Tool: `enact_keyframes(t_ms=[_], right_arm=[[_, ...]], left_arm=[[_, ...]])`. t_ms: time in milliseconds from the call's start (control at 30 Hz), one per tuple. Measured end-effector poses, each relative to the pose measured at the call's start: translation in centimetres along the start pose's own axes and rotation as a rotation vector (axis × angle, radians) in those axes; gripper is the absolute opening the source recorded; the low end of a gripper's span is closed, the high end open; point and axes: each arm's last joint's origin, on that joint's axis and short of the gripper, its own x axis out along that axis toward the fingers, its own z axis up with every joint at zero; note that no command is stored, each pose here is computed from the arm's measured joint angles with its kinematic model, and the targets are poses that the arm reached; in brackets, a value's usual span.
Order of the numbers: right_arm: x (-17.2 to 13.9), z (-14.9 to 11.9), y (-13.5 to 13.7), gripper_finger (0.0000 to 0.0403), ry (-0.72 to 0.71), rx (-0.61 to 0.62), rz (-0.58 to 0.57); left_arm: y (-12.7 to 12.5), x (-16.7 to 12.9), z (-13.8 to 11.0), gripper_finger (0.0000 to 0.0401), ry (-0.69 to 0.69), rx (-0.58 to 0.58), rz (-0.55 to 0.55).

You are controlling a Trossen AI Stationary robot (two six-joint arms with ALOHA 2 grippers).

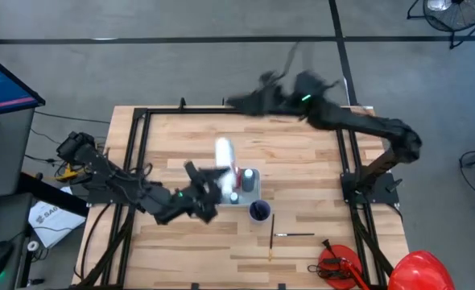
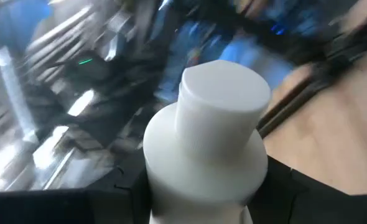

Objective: Pick & Place Paint Supplies
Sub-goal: Put the white paint bottle into the white bin

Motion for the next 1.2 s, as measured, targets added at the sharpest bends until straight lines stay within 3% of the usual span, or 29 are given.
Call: enact_keyframes(t_ms=[100, 200, 333, 500, 667, 767, 833, 1000, 1200], right_arm=[[-0.1, 0.4, 0.2, 0.0322, -0.006, 0.033, 0.028], [0.6, -0.4, -1.5, 0.0322, 0.040, 0.059, -0.045], [-0.2, 0.3, 0.1, 0.0322, 0.006, -0.026, 0.017], [-1.0, 0.0, 1.1, 0.0323, 0.029, -0.225, 0.024], [-3.0, -1.2, 4.2, 0.0323, 0.075, -0.533, 0.064], [-3.7, -3.0, 5.1, 0.0322, 0.158, -0.743, 0.071], [-4.1, -4.2, 5.5, 0.0319, 0.213, -0.806, 0.066], [-4.3, -7.0, 6.8, 0.0310, 0.278, -0.709, 0.070], [-2.9, -11.9, 6.4, 0.0302, 0.442, -0.640, 0.063]], left_arm=[[0.4, -0.6, 0.4, 0.0179, -0.031, -0.032, 0.002], [1.0, -1.4, 0.6, 0.0178, -0.012, -0.077, 0.019], [0.4, -2.7, 1.2, 0.0171, -0.016, -0.137, -0.002], [3.2, -4.2, 1.8, 0.0168, -0.039, -0.461, 0.014], [7.0, -5.2, 0.8, 0.0170, -0.161, -0.934, -0.036], [9.5, -5.7, -0.6, 0.0172, -0.259, -1.183, -0.130], [10.6, -5.6, -1.6, 0.0170, -0.323, -1.294, -0.236], [10.9, -4.2, -3.5, 0.0166, -0.351, -1.415, -0.504], [8.0, -2.0, -3.2, 0.0166, -0.271, -1.438, -0.773]])
